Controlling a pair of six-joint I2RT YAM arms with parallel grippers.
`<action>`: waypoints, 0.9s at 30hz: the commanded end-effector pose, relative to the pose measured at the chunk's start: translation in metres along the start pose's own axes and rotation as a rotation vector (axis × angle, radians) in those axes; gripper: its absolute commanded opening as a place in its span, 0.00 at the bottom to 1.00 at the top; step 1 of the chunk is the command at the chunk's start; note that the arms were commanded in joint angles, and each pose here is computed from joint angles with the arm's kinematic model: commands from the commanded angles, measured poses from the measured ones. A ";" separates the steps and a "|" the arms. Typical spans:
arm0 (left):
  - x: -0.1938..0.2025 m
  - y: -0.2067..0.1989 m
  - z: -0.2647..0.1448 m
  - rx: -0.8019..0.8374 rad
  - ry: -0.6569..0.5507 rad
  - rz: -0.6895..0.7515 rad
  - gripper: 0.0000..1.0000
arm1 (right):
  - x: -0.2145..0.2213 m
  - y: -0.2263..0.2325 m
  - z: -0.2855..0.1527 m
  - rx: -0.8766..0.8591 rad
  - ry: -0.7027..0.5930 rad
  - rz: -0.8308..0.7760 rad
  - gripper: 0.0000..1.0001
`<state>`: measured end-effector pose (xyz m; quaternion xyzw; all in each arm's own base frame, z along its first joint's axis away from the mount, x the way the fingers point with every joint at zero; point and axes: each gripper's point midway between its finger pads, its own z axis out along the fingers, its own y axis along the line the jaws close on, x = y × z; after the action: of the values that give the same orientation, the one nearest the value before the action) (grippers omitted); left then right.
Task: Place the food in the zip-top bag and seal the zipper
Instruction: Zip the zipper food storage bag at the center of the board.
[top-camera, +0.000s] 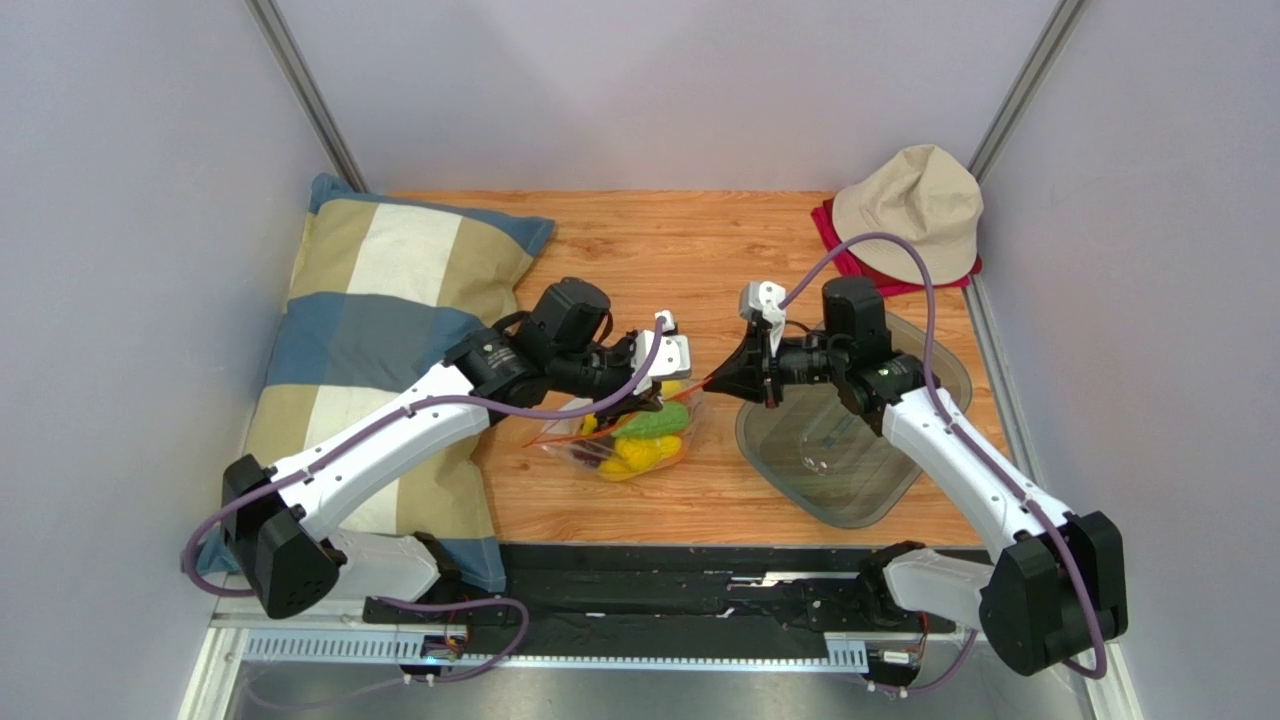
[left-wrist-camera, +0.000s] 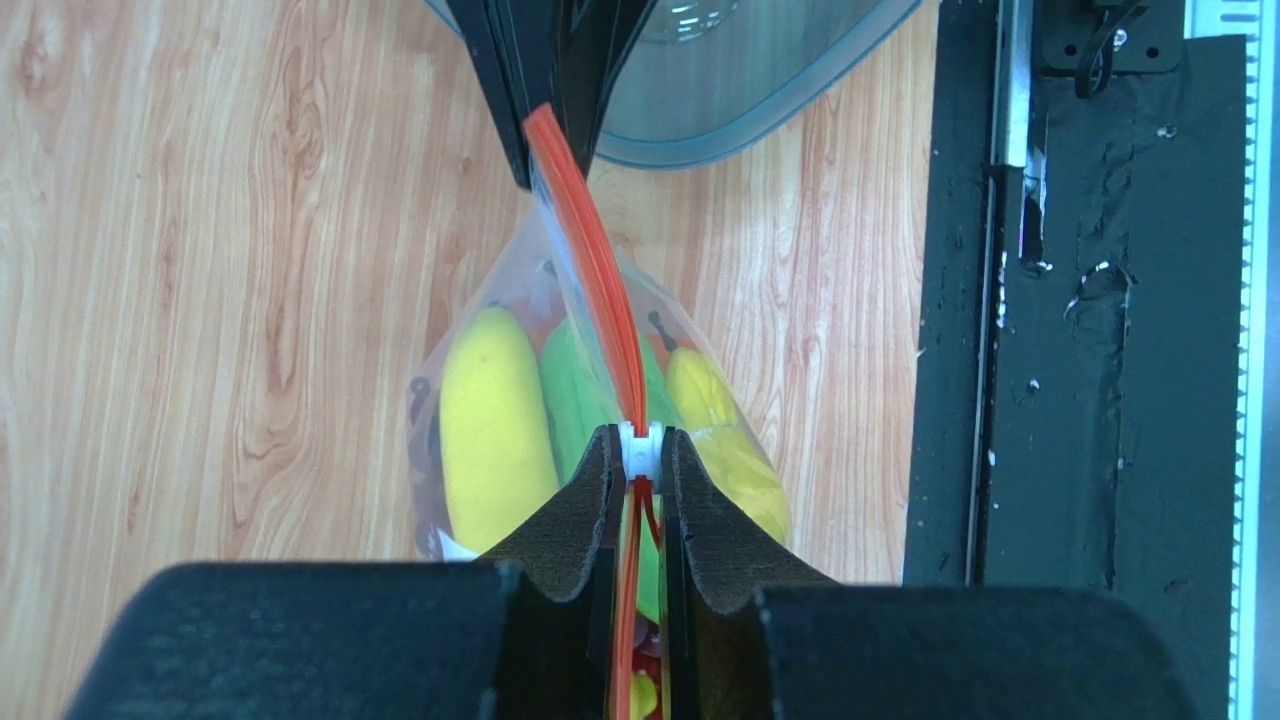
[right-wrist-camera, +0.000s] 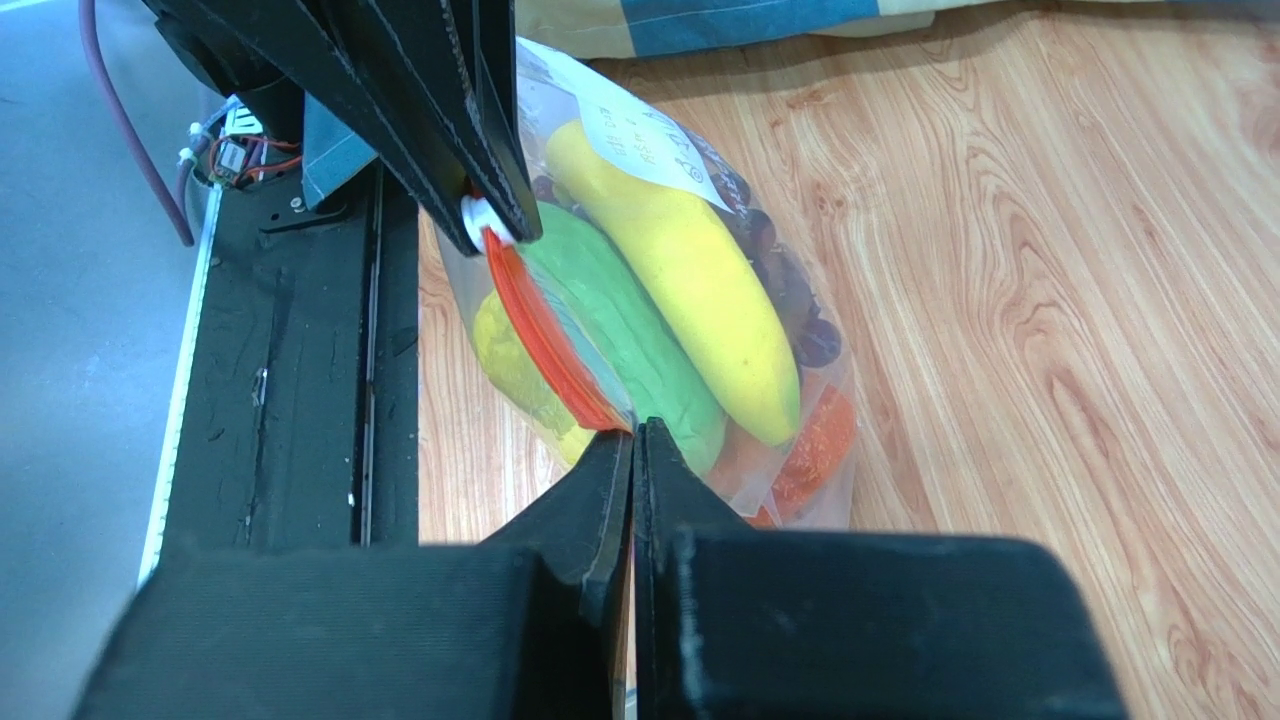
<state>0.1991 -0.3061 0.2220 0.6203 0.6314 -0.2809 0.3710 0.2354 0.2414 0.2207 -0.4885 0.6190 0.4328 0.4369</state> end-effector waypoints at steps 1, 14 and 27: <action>0.019 -0.010 -0.018 0.002 0.072 -0.066 0.06 | -0.012 -0.018 -0.019 0.117 -0.016 -0.072 0.00; 0.072 -0.014 -0.063 -0.106 0.186 -0.079 0.06 | 0.006 -0.047 -0.041 0.254 0.018 0.027 0.00; -0.014 0.013 -0.054 -0.106 -0.079 -0.074 0.04 | -0.058 0.022 -0.017 -0.058 -0.025 -0.099 0.93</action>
<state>0.1928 -0.2418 0.2170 0.5762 0.6983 -0.2439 0.3478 0.2409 0.2288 0.2507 -0.4912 0.6249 0.4198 0.4381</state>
